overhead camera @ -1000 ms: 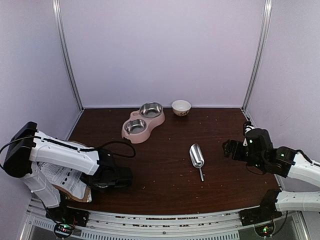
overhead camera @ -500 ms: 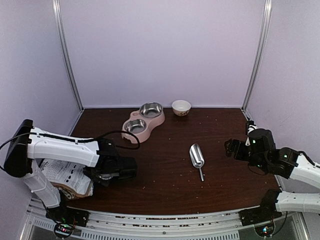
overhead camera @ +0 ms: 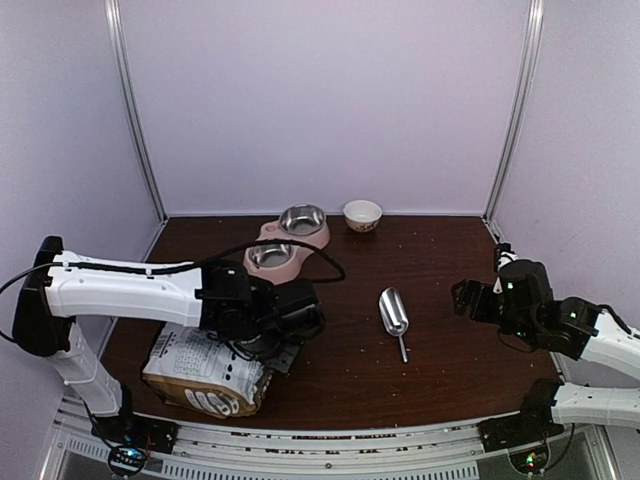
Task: Serve the pet food
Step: Adjust the pet food bag at the center of the board.
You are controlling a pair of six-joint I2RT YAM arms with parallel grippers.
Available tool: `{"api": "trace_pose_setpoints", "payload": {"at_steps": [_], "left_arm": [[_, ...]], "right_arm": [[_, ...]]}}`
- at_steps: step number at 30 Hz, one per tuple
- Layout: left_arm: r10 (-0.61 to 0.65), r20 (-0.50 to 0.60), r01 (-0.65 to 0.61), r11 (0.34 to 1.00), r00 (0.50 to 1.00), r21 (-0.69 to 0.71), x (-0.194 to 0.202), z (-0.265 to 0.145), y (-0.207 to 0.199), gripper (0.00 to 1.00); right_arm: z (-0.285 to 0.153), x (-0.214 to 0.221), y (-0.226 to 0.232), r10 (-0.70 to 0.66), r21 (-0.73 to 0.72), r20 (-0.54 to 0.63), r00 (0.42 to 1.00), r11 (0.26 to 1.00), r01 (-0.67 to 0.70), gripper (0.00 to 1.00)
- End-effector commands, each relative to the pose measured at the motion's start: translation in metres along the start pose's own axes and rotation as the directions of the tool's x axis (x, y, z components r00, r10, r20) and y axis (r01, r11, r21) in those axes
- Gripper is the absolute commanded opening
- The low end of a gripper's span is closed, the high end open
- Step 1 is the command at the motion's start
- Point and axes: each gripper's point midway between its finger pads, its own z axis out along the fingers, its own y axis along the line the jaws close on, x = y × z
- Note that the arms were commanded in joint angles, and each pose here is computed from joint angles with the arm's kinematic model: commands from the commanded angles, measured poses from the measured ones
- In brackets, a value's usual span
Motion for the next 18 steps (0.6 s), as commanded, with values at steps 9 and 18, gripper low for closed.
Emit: {"api": "trace_pose_setpoints", "payload": {"at_steps": [9,18], "left_arm": [[-0.225,0.422,-0.105,0.77,0.878,0.629,-0.126,-0.161,-0.109,0.0],[-0.378,0.55,-0.103,0.749,0.745,0.655,-0.164,-0.235,-0.075,0.0]], "right_arm": [[0.0,0.0,-0.003,0.004,0.022,0.0,1.0,1.0,-0.004,1.0],[0.003,0.003,-0.001,0.015,0.024,-0.012,1.0,1.0,-0.015,1.0]]}}
